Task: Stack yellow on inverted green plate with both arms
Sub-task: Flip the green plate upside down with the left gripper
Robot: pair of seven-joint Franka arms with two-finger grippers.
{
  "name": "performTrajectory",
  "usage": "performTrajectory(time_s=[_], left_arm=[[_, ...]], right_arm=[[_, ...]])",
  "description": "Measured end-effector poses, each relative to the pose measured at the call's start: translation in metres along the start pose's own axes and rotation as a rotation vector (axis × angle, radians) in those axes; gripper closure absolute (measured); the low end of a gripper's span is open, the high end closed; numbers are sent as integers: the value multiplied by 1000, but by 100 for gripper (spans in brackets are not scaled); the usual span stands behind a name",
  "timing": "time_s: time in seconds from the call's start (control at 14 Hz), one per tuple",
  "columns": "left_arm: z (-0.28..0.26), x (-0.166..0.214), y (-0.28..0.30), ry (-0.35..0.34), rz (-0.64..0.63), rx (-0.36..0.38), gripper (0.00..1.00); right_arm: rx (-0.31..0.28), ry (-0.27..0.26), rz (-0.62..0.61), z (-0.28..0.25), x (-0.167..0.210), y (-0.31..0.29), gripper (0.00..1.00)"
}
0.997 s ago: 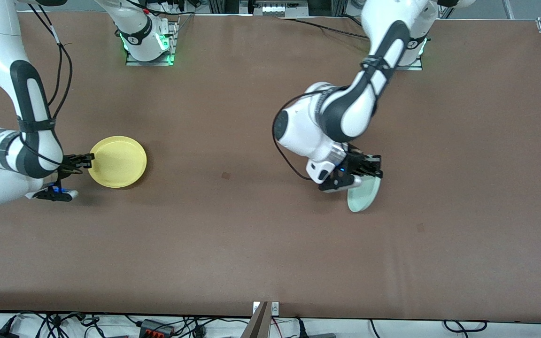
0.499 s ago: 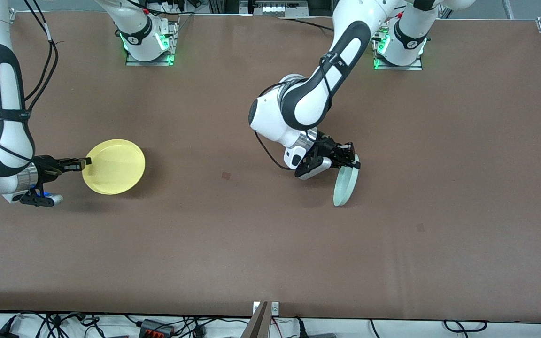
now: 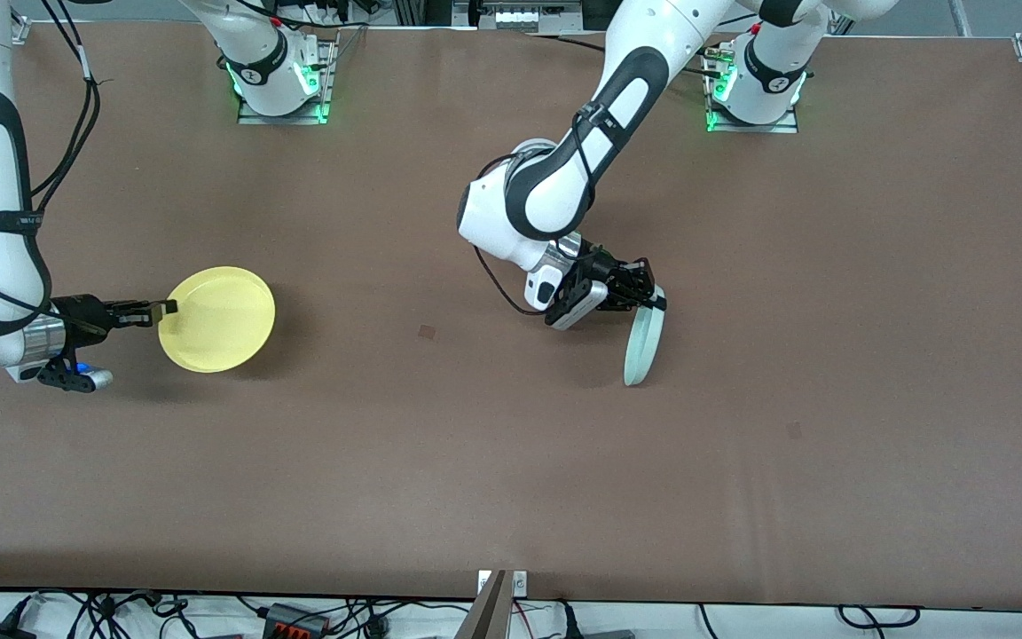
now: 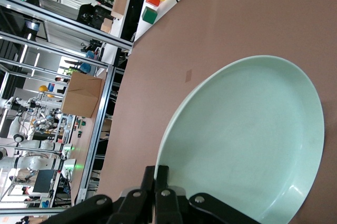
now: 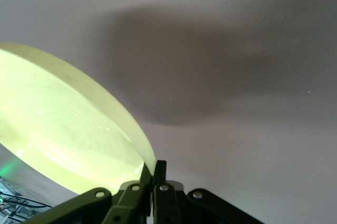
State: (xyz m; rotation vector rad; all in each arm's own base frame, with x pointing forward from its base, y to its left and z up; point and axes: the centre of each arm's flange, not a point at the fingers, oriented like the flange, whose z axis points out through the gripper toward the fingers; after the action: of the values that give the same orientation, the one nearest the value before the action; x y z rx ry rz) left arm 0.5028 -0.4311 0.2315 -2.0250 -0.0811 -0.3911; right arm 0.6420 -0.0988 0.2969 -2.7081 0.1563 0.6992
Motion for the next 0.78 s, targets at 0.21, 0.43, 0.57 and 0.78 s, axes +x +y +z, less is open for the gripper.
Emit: performTrajectory(time_s=[0.21,0.43,0.57,0.78], left_arm=[[-4,-13,9,17,-29,28,92],[-12,-16,19,42,-35,-19,63],[-27,-19,24,55,-29,-85,43],[-47,-29,46,28,-39,-268,14]], right_arm=[[1,0,-2,0,0,1,97],[7,-16,4,0,-3,6,97],[12,-19,10,-1,-4,10,97],[14,-20,12,-1,-4,12,97]])
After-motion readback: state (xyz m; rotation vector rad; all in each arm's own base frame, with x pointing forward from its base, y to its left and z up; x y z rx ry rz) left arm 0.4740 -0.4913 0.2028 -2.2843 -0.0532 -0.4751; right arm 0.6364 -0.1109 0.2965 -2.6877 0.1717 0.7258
